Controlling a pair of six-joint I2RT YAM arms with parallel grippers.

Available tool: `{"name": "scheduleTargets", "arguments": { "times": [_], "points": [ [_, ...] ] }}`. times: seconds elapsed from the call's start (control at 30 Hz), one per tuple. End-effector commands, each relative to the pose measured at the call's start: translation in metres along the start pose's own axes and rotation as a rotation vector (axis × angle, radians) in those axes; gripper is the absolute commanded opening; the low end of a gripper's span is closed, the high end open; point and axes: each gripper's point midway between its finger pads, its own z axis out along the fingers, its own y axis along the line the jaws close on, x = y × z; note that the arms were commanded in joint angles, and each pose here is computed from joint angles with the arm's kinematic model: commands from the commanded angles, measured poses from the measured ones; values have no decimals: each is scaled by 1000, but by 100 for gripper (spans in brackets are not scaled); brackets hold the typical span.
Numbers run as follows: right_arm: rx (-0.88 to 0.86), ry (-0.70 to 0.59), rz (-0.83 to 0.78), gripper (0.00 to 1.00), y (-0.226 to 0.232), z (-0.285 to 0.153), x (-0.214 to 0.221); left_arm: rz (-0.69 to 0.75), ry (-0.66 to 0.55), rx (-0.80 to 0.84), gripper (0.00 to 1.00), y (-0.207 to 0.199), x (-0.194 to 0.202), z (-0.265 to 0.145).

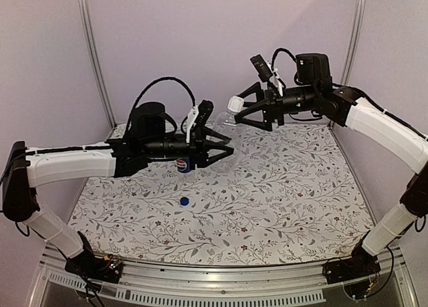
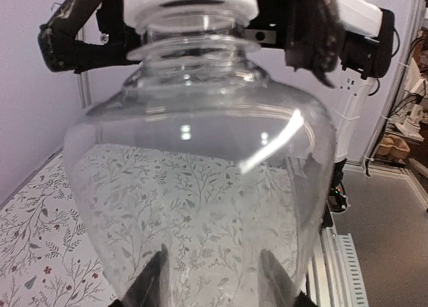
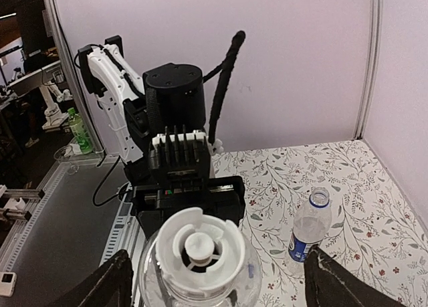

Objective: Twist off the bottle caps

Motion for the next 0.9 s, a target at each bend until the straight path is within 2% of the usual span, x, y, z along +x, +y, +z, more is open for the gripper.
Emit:
{"name": "scheduleTargets", "arguments": {
  "times": [0.0,0.27,0.53,0.77,0.87],
  "points": [
    [138,-56,31,90,-11,-13,-24,26,10,-178,24,28,-6,1],
    [319,-131,147,93,-40,-24,-43,30,63,-324,24,41,6,8],
    [417,-168,257,93,-62,-16,-46,1,82,-426,24,57,10,7],
    [439,-142,295,87,-72,4,-37,-6,87,-437,24,58,9,6],
    [423,-129,309,82,-74,13,-31,-8,88,-441,24,59,9,6]
  ]
}}
